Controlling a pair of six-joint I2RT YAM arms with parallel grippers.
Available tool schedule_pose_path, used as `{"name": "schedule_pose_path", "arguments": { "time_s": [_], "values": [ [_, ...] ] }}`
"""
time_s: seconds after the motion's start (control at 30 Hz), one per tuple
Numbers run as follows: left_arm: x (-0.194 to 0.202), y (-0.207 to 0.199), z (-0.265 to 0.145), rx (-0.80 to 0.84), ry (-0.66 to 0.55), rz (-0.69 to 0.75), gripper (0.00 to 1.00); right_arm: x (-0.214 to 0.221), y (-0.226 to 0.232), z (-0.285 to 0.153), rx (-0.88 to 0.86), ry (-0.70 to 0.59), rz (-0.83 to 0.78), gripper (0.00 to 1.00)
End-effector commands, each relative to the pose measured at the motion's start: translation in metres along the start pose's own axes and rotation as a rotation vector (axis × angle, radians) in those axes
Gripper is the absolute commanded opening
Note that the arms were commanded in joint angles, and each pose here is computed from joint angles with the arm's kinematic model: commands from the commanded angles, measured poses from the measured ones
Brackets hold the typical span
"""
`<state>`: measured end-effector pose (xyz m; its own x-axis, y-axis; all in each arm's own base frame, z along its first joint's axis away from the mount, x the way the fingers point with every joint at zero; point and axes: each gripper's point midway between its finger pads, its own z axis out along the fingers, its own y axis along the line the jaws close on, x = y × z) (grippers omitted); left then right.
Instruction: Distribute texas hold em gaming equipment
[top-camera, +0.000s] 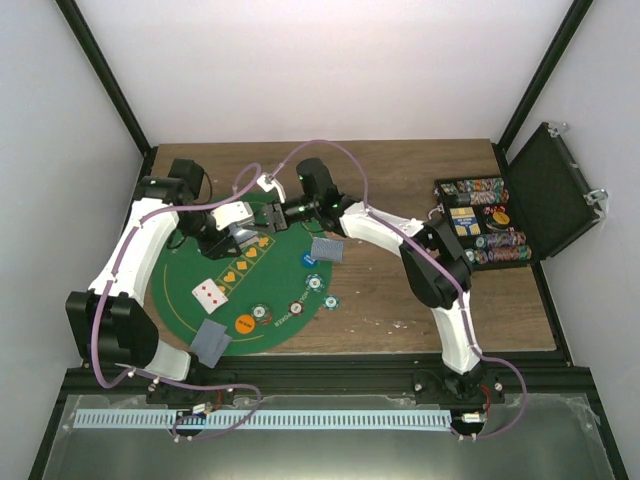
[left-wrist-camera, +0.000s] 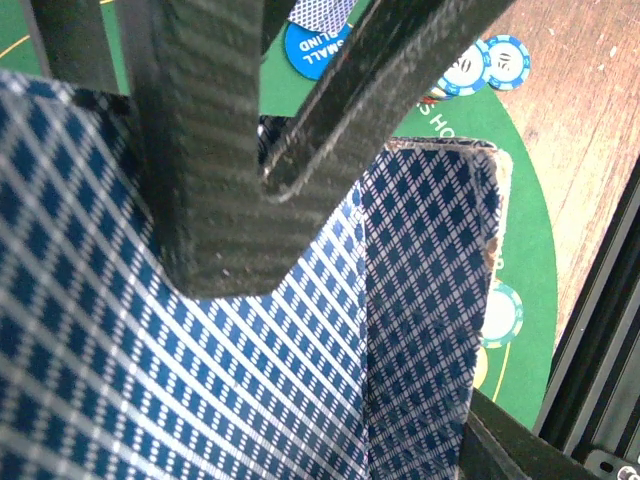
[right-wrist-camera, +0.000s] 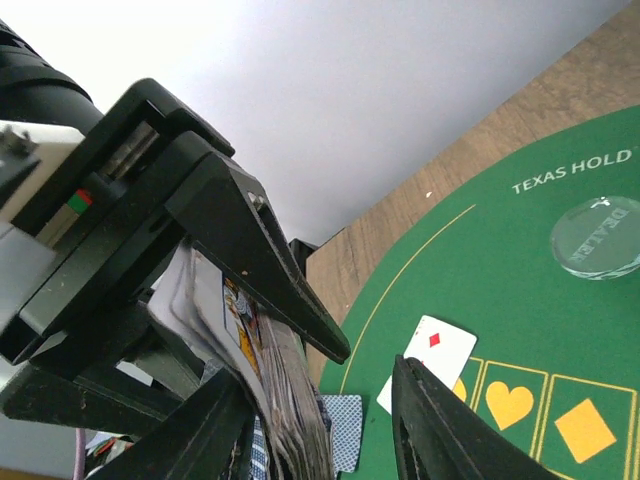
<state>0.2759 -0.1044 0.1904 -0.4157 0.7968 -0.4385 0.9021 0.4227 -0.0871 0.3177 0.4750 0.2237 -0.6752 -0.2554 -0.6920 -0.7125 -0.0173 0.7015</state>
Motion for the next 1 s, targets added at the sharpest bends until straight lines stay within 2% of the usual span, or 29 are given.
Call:
{"name": "schedule_pose_path", "arguments": {
  "time_s": [0.0, 0.37, 0.5, 0.77, 0.97],
  "values": [
    [-0.006, -0.005, -0.006, 0.018, -0.025, 0.032, 0.51, -0.015, 0.000, -0.017, 0.097, -0.037, -0.055, 0.39],
    [-0.005, -0.004, -0.004, 0.017, -0.018, 0.022, 0.50, -0.019, 0.004, -0.020, 0.121, -0.031, -0.081, 0.39],
    [-0.005, -0.002, -0.003, 0.010, -0.020, 0.022, 0.50, -0.020, 0.005, -0.023, 0.137, -0.034, -0.092, 0.33],
    [-0.002, 0.000, 0.001, 0.007, -0.008, 0.012, 0.49, -0.024, 0.010, -0.027, 0.156, -0.039, -0.110, 0.30],
    [-0.003, 0.000, -0.001, 0.004, -0.011, 0.015, 0.49, -0.025, 0.011, -0.028, 0.164, -0.038, -0.119, 0.35]
  ]
}}
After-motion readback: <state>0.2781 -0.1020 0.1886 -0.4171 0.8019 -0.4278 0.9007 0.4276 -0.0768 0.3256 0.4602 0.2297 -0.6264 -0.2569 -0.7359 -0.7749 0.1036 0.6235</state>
